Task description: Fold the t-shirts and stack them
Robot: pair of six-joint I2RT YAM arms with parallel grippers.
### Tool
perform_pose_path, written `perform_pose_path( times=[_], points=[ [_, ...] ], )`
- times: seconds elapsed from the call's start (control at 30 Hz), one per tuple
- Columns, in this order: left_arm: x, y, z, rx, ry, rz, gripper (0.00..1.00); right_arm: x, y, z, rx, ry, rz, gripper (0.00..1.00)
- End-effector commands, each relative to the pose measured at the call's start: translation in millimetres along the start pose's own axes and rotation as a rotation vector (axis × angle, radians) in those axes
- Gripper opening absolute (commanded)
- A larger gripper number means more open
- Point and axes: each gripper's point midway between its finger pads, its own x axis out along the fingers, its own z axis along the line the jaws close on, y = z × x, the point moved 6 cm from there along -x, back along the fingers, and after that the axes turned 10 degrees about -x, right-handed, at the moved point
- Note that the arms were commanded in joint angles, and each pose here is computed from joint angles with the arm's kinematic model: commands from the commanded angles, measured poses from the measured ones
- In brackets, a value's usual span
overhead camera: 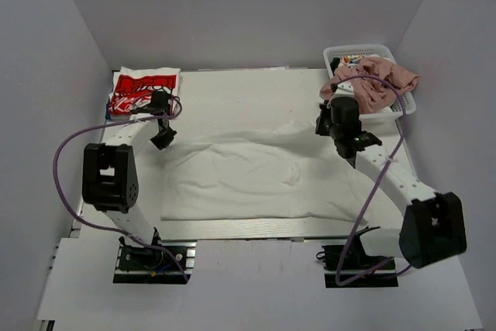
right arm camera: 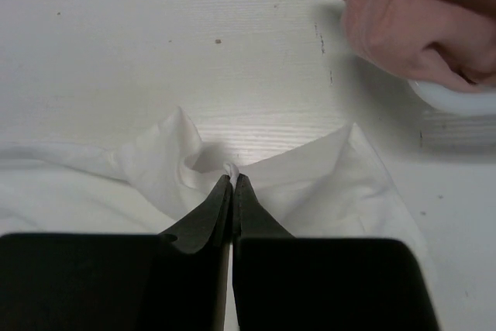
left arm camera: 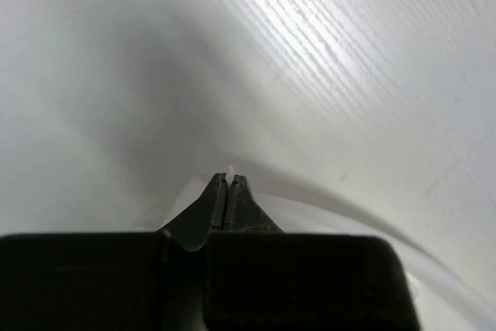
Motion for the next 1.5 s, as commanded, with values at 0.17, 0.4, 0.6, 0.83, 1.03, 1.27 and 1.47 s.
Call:
perform_pose_path(
  times=[0.17, 0.4, 0.6, 0.83, 1.03, 1.27, 1.47],
  points=[
    [-58, 1, 25, -0.031, 0.185, -0.073, 0.0, -67, 39, -15, 0.026, 0.064, 0.045, 0.0],
    [-57, 30, 54, -0.002, 0.185, -0.006, 0.0, -103, 76, -25, 0.072, 0.11, 0.113, 0.0],
    [-55, 50, 78, -0.038, 0.157, 0.04, 0.0, -115, 108, -31, 0.199, 0.189, 0.177, 0.0],
    [-57, 61, 103, -0.08, 0.027, 0.075, 0.37, -127, 156, -19, 0.393, 0.163, 0.331, 0.15],
    [-77, 47, 105, -0.105, 0.013, 0.034, 0.75, -142, 169, -6, 0.481, 0.052, 0.339, 0.1],
    [-96, 35, 84, -0.104, 0.149, 0.031, 0.8, -141, 158, -8, 0.459, 0.053, 0.304, 0.73],
    [-94, 42, 49, -0.025, 0.315, 0.116, 0.8, -137, 119, -12, 0.397, 0.053, 0.176, 0.9]
  ],
)
